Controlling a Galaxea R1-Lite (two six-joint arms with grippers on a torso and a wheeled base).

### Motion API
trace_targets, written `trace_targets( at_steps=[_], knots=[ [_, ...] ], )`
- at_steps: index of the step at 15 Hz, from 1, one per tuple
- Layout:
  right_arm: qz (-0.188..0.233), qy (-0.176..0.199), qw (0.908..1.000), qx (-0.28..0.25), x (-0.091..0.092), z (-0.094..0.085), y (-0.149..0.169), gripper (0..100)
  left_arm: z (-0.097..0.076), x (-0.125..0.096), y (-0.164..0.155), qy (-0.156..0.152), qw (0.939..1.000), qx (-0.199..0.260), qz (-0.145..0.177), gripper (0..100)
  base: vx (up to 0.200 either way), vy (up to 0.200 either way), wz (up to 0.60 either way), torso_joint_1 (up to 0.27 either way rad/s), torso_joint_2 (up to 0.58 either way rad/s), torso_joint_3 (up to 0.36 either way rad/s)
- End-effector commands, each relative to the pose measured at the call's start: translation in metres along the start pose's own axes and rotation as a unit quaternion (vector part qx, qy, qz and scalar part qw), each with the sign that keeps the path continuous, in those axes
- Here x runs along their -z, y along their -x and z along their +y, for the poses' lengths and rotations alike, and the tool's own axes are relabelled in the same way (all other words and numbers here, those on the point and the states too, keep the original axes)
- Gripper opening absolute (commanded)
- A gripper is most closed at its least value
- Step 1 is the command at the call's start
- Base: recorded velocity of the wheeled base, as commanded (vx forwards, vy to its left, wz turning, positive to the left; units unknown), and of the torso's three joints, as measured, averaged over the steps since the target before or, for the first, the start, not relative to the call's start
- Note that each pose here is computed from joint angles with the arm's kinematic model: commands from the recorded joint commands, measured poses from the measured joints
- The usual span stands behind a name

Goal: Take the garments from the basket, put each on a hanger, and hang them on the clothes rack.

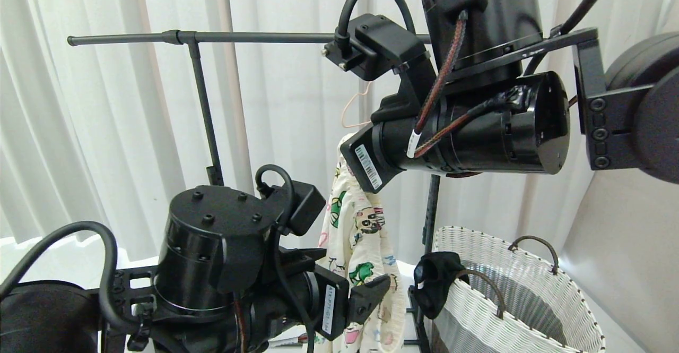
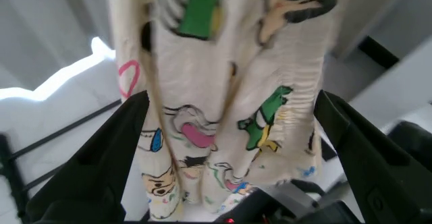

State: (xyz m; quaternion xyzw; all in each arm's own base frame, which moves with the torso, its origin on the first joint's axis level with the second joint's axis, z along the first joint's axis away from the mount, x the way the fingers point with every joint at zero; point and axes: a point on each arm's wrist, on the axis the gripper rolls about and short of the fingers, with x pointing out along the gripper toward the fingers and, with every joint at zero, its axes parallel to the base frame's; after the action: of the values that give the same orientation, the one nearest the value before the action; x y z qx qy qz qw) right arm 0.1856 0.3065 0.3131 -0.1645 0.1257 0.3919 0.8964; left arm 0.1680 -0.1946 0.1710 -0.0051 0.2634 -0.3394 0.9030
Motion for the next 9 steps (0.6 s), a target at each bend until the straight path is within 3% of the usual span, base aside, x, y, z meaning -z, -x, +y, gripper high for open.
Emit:
trace_targets(
  at_steps=[1,4,9],
  knots=[
    [-0.005,-0.001,1.0,0.001,-0.002,-0.001,0.004,0,0.005,0.008,-0.006,0.002,0.9997,-0.015,0.017,100,0.0,0.0,0.0,0.0,0.0,0.0],
    [-0.008,-0.003,1.0,0.004,-0.003,-0.004,0.007,0,0.007,0.016,-0.005,-0.002,0.9994,-0.018,0.03,100,0.0,0.0,0.0,0.0,0.0,0.0],
    [-0.011,-0.007,0.9998,0.012,-0.005,-0.011,0.01,0,0.016,0.04,0.0,-0.011,0.9954,-0.077,0.057,100,0.0,0.0,0.0,0.0,0.0,0.0]
  ],
)
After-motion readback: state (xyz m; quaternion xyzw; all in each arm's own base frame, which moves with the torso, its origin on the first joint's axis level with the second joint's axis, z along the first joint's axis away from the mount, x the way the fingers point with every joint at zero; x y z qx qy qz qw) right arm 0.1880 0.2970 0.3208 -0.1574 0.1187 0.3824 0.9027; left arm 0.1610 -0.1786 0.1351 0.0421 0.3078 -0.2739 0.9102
